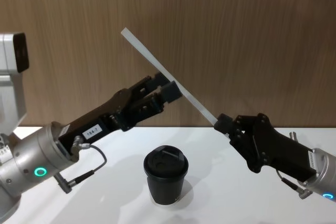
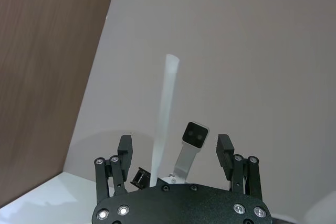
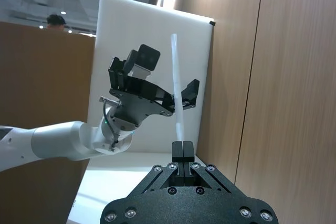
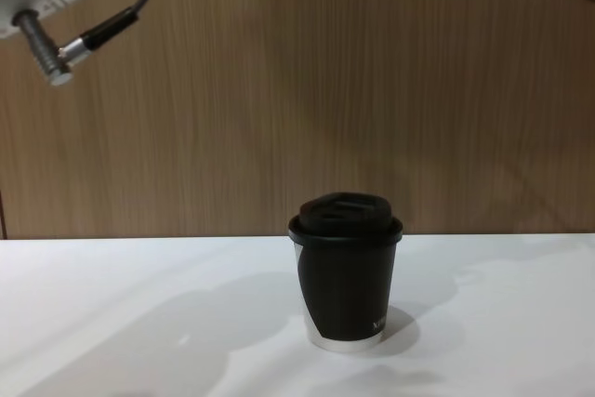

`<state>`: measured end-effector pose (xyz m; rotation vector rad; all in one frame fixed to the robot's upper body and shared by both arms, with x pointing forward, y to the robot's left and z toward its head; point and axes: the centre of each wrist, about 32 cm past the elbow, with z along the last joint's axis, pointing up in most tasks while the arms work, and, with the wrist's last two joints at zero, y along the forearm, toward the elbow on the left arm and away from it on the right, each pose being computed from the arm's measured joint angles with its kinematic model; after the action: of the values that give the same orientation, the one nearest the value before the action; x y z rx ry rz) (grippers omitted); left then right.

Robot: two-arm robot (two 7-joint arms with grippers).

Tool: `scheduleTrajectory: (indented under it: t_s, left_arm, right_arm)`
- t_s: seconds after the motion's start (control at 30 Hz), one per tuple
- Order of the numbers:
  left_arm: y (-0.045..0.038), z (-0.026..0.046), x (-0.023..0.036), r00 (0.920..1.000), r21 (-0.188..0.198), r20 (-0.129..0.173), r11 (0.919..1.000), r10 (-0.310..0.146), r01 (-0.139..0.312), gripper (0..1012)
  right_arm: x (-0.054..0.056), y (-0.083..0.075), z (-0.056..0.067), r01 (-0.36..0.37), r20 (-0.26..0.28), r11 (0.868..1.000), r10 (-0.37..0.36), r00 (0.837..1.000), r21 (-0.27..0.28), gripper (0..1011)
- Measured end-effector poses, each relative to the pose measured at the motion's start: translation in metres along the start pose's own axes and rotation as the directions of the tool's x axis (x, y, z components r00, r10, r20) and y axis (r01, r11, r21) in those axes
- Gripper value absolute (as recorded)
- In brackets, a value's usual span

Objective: Pick up the straw with one hand, pass it to the other hand, and insert it into the cup.

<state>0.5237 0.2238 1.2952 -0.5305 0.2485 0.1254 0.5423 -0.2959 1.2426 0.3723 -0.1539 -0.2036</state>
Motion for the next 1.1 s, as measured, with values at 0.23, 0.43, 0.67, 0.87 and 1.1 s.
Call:
scheduleTrajectory:
  t_s: [0.23,0.43,0.67,0.87,1.1]
  left_arm:
    - [-0.0060,-0.0027,0.0039,1.0000,-0.003,-0.001,1.0000,0.008,-0.008,1003]
    - [-0.0094,-0.0046,0.0061,0.9998,-0.003,-0.006,0.9998,0.021,-0.021,1003]
    - [-0.0121,-0.0060,0.0079,0.9994,-0.002,-0.011,0.9995,0.033,-0.033,970]
    - [-0.0136,-0.0069,0.0090,0.9991,-0.002,-0.015,0.9992,0.040,-0.040,812]
    - [-0.0144,-0.0074,0.0097,0.9989,-0.002,-0.017,0.9991,0.043,-0.043,592]
  right_arm:
    - [0.000,0.000,0.000,0.000,0.000,1.000,0.000,1.000,0.000,5]
    - [0.000,0.000,0.000,0.000,0.000,1.000,0.000,1.000,0.000,5]
    - [0.000,0.000,0.000,0.000,0.000,1.000,0.000,1.000,0.000,5]
    - [0.000,0.000,0.000,0.000,0.000,1.000,0.000,1.000,0.000,5]
    - [0.000,0.000,0.000,0.000,0.000,1.000,0.000,1.000,0.000,5]
